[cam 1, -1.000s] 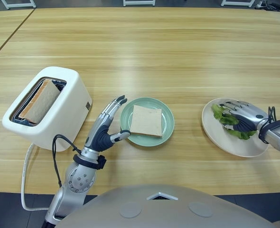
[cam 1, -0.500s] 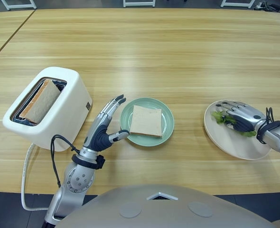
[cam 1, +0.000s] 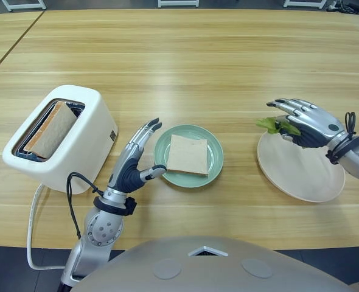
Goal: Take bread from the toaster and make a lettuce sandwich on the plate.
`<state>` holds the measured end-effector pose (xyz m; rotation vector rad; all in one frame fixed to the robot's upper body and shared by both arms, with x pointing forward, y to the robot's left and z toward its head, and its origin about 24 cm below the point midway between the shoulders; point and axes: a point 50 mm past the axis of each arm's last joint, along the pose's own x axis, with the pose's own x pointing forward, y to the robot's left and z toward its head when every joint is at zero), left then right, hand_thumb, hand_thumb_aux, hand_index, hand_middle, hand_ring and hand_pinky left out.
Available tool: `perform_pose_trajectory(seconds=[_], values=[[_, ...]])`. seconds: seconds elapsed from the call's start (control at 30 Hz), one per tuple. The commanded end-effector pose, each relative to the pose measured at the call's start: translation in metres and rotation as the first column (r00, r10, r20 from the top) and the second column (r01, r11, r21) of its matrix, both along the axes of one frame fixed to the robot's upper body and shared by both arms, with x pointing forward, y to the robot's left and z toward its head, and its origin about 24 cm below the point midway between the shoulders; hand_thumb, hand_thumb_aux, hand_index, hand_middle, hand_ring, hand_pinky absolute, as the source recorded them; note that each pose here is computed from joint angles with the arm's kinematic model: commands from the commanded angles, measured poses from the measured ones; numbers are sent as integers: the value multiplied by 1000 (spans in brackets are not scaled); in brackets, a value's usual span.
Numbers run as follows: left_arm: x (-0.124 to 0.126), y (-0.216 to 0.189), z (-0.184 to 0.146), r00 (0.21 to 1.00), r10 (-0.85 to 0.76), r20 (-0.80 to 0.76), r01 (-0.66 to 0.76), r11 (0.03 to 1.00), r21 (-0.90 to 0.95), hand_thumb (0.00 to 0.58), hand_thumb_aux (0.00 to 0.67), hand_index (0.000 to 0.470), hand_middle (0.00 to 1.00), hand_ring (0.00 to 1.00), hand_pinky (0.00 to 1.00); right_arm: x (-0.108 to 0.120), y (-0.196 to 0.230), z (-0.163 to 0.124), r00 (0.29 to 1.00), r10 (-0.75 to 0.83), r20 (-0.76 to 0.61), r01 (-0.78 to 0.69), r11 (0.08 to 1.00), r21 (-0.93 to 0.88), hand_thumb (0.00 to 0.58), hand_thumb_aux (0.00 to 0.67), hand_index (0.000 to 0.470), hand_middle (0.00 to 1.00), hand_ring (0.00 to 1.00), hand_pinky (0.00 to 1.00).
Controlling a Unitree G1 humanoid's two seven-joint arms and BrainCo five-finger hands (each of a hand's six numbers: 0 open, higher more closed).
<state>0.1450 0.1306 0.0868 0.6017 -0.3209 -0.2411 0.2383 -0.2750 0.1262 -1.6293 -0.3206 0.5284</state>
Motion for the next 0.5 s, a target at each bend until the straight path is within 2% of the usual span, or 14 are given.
perform_pose_trajectory(seconds=[0.03, 0.3, 0.4, 0.5], values=[[2, 0, 1, 1000, 7, 17, -7, 1000, -18, 0, 0, 0, 0, 0, 0, 11, 41, 1, 987, 161, -5, -160, 985, 64, 580, 670, 470, 0, 0, 0], [5, -1, 1, 999, -4, 33, 5, 1000, -31, 0, 0, 0, 0, 0, 0, 16, 123, -4, 889, 457, 44, -459, 883, 99, 580, 670, 470, 0, 0, 0], [5, -1, 2, 999, -8, 35, 9, 999, -33, 0, 0, 0, 0, 0, 0, 14, 145, -11, 850, 524, 44, -526, 846, 88, 580, 670, 470, 0, 0, 0], [4, -2, 2, 999, -17, 36, 18, 999, -34, 0, 0, 0, 0, 0, 0, 10, 159, -29, 823, 568, -11, -566, 821, 80, 580, 670, 470, 0, 0, 0]])
